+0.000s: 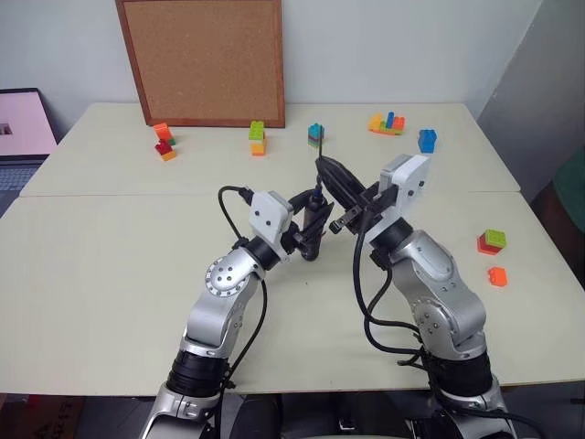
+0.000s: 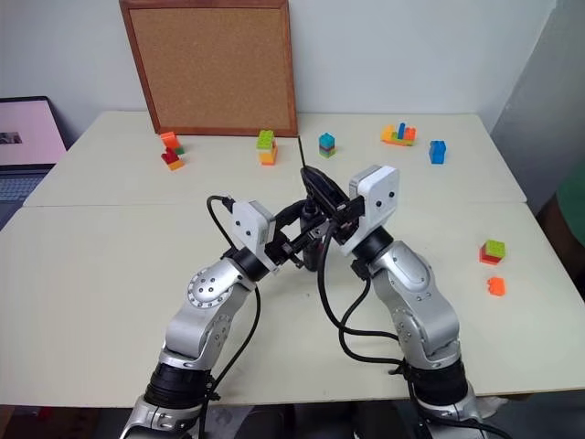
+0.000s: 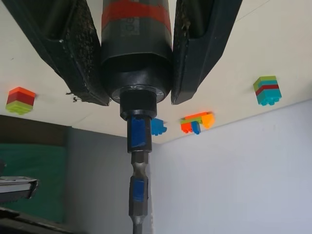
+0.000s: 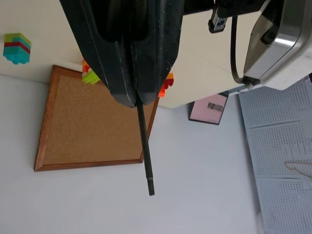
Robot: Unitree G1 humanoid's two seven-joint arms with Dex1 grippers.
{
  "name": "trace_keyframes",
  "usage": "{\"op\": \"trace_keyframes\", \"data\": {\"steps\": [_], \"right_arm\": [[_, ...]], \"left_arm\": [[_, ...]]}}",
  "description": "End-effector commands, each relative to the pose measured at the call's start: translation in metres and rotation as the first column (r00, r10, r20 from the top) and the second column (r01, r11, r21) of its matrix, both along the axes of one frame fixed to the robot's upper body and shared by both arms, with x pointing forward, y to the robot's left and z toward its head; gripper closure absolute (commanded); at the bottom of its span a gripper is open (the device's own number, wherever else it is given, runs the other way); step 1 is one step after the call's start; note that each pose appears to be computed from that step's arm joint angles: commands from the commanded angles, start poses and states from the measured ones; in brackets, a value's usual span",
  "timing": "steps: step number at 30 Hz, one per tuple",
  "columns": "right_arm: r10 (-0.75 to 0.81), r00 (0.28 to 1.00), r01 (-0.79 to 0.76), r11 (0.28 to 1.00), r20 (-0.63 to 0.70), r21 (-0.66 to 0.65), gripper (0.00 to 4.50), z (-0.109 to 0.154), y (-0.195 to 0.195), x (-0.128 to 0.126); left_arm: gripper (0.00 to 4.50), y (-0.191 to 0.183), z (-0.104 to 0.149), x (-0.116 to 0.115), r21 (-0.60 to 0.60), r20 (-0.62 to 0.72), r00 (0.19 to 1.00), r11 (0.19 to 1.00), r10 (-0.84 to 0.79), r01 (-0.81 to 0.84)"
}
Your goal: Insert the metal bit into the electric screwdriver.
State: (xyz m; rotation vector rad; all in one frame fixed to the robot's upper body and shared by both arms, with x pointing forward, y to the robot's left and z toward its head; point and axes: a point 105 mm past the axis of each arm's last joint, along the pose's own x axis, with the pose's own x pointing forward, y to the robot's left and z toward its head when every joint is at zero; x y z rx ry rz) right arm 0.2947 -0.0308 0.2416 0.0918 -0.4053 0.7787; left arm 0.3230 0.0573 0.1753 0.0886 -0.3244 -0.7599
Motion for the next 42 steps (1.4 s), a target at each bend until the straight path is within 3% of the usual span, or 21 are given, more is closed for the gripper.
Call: {"op": "trace_keyframes", "data": {"steps": [1, 23, 24, 25, 29, 37, 40, 42], "right_arm": [[-0.014, 0.992, 0.011, 1.000, -0.128, -0.029, 4.50, -0.020, -0.002, 0.007], [-0.017, 0.983, -0.003, 0.994, -0.180, -0.109, 4.50, -0.001, -0.015, 0.007], [-0.023, 0.985, 0.003, 0.994, -0.173, -0.113, 4.09, 0.000, -0.016, 0.007], [-0.027, 0.986, 0.007, 0.993, -0.167, -0.117, 4.05, 0.001, -0.017, 0.007], [-0.063, 0.990, 0.047, 0.991, -0.129, -0.125, 3.13, 0.010, -0.028, 0.007], [-0.290, 0.956, 0.281, 0.948, -0.040, -0.153, 1.26, 0.029, -0.085, 0.015], [-0.325, 0.945, 0.322, 0.917, 0.027, -0.236, 0.56, 0.034, -0.108, 0.011], [-0.320, 0.946, 0.317, 0.885, 0.051, -0.340, 0.53, 0.034, -0.122, 0.003]], "left_arm": [[2.87, 0.002, 0.001, -0.001, 0.016, 0.013, 1.000, 1.000, 0.008, -0.008], [2.87, 0.002, 0.000, -0.002, 0.029, 0.018, 1.000, 1.000, 0.004, -0.005], [2.87, 0.002, 0.000, -0.002, 0.029, 0.018, 1.000, 1.000, 0.005, -0.005], [2.87, 0.002, 0.000, -0.002, 0.030, 0.017, 1.000, 1.000, 0.005, -0.005], [2.87, 0.001, 0.000, -0.003, 0.030, 0.019, 1.000, 1.000, 0.003, -0.003], [2.87, 0.003, 0.022, 0.001, 0.105, 0.128, 0.992, 0.994, 0.017, -0.031], [2.87, 0.000, 0.040, 0.012, 0.270, 0.258, 0.966, 0.961, -0.013, -0.059], [2.87, -0.001, 0.040, 0.028, 0.466, 0.300, 0.953, 0.879, -0.050, -0.100]]}}
